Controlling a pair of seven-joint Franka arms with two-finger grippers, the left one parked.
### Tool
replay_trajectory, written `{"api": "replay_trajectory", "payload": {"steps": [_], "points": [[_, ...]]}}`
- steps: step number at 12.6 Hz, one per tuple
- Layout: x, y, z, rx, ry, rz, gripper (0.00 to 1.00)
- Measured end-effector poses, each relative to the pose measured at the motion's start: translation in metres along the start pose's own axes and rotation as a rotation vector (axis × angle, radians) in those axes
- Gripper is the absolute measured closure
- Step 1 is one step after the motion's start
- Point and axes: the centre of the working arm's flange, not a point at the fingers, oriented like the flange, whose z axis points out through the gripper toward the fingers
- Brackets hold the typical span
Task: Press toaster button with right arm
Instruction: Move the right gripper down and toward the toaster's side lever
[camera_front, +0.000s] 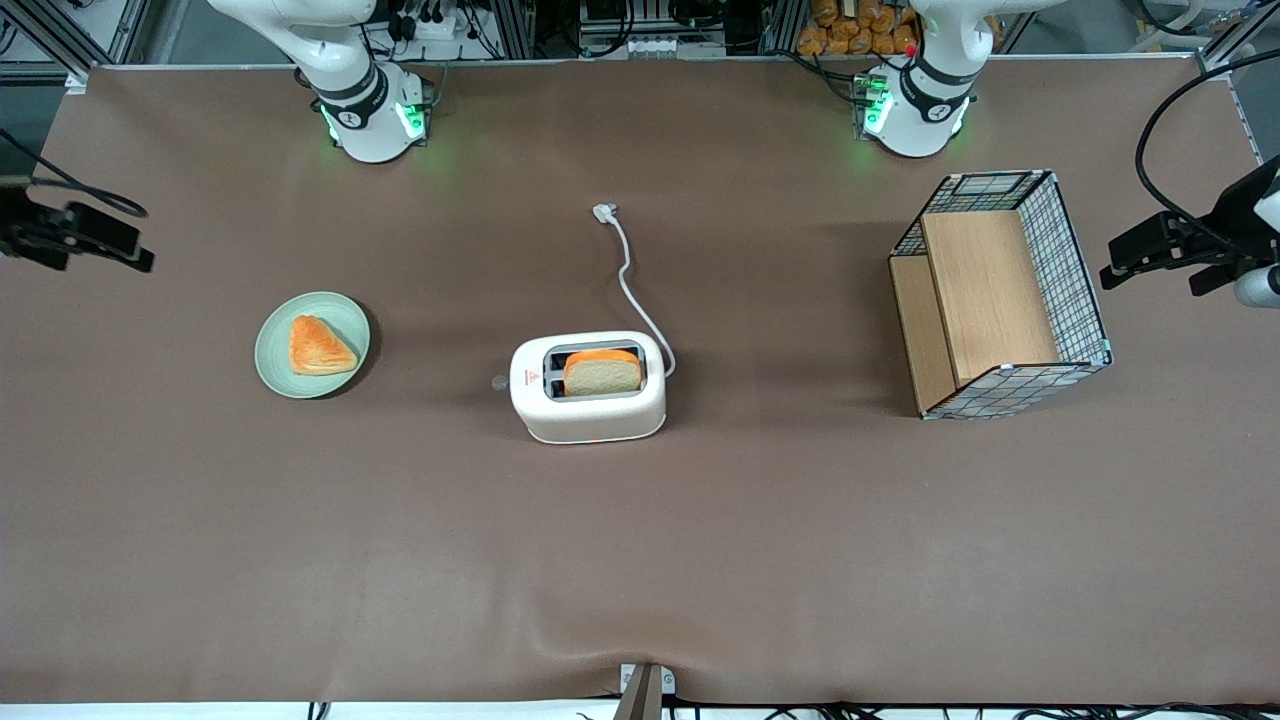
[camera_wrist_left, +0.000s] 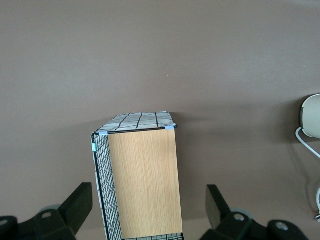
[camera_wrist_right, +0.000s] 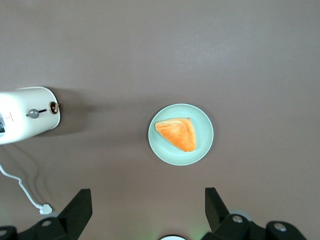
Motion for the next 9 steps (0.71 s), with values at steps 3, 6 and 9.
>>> {"api": "replay_trajectory", "payload": {"steps": [3, 6, 9], "points": [[0.017, -0.014, 0.030, -0.001, -0.057, -0.026, 0.00], [0.031, -0.025, 0.057, 0.005, -0.107, -0.047, 0.00], [0.042, -0.034, 0.078, 0.102, -0.144, -0.054, 0.00]]}}
